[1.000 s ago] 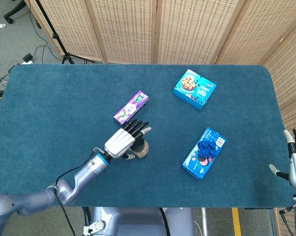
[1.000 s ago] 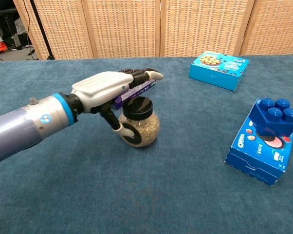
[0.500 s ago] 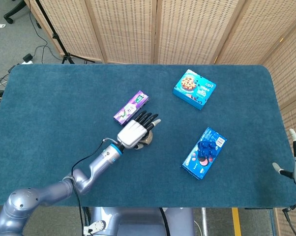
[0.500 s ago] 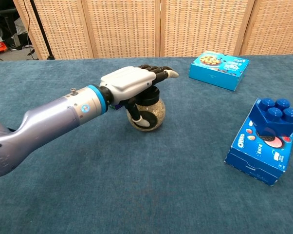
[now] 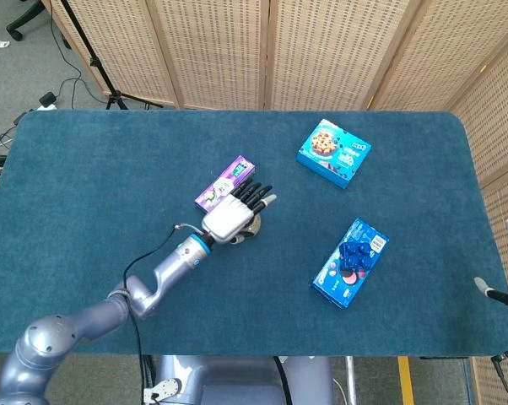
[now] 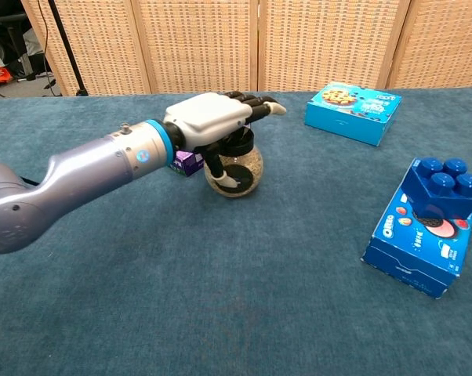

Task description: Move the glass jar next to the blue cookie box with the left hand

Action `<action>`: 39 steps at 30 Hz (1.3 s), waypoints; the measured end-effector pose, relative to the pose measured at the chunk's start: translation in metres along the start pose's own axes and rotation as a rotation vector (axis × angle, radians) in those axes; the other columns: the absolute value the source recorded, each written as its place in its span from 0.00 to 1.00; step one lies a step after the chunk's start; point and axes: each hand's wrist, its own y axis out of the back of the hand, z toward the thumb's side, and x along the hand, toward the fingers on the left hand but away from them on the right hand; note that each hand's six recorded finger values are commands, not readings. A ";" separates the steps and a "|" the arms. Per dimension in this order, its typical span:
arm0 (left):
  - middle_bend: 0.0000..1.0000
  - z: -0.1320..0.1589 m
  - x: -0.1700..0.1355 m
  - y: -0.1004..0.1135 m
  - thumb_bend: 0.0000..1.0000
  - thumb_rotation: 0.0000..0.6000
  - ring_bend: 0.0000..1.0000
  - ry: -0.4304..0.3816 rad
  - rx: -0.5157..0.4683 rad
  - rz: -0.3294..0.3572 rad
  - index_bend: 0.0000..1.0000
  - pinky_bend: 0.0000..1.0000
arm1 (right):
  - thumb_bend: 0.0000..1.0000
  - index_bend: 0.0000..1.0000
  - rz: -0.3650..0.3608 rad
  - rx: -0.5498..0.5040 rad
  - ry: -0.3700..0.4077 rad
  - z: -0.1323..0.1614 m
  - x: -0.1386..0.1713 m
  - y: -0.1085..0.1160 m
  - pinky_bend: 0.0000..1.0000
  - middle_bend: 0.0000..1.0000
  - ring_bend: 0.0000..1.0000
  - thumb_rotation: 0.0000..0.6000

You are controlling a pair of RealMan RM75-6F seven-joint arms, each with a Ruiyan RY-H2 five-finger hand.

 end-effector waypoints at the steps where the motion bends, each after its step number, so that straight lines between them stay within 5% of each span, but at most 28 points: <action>1: 0.00 -0.003 -0.002 0.001 0.00 1.00 0.00 -0.001 0.006 -0.001 0.00 0.00 | 0.00 0.00 0.000 0.000 0.001 0.000 0.000 0.000 0.00 0.00 0.00 1.00; 13: 0.00 -0.030 -0.032 0.007 0.00 1.00 0.00 -0.005 0.033 -0.032 0.00 0.00 | 0.00 0.00 0.000 0.001 0.001 0.001 0.001 0.000 0.00 0.00 0.00 1.00; 22: 0.00 -0.042 -0.017 0.001 0.00 1.00 0.00 0.052 0.083 -0.030 0.00 0.00 | 0.00 0.00 0.007 0.007 -0.001 0.001 0.000 -0.003 0.00 0.00 0.00 1.00; 39: 0.00 -0.005 0.026 -0.005 0.00 1.00 0.00 0.044 0.046 -0.012 0.00 0.00 | 0.00 0.00 0.003 -0.003 -0.013 -0.003 -0.004 0.000 0.00 0.00 0.00 1.00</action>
